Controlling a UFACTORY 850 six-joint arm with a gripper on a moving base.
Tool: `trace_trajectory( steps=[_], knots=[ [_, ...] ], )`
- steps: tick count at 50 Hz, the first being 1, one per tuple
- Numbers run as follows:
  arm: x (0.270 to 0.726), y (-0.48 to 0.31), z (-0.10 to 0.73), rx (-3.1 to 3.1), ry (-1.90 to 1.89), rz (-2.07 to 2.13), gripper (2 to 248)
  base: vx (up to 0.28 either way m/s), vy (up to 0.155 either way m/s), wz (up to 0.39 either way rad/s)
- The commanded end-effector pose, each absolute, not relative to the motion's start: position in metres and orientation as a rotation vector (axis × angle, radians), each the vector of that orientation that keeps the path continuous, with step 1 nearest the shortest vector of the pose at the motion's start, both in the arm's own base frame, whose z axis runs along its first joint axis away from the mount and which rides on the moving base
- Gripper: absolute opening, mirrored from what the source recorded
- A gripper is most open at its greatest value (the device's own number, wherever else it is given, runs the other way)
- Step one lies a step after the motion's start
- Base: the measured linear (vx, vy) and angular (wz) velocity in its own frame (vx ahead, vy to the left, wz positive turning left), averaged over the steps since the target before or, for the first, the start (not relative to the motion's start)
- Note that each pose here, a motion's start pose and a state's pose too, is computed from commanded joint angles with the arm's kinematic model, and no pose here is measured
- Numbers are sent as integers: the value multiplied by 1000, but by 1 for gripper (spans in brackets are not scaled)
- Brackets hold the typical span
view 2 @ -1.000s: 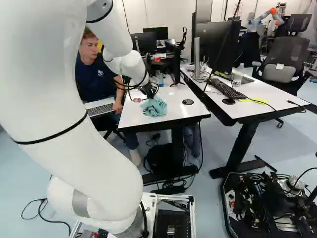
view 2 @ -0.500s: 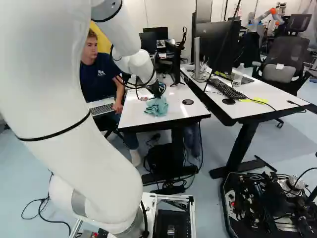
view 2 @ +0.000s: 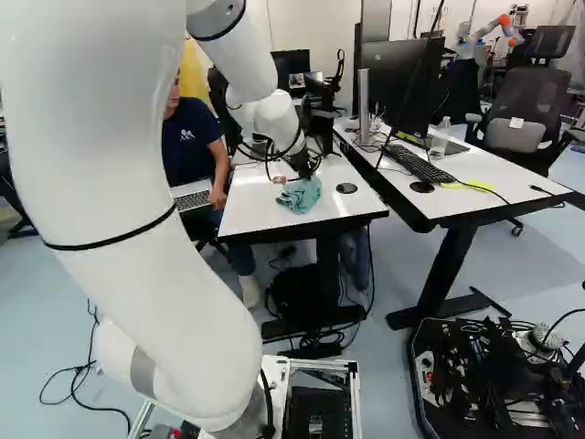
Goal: Clean the table with the green towel
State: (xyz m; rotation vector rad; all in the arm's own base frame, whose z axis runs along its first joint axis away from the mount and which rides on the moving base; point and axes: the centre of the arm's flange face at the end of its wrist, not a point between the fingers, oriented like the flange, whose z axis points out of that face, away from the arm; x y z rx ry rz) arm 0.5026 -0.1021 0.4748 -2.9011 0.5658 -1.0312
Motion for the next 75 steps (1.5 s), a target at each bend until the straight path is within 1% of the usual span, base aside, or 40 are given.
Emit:
trace_trajectory(
  steps=[16,30,75],
  knots=[
    [525,-126,470,-2902,620,-1034,22,0,0,0],
    [549,-131,452,-2912,620,-1002,22,0,0,0],
    [554,-132,440,-2922,621,-966,22,0,0,0]
  ],
)
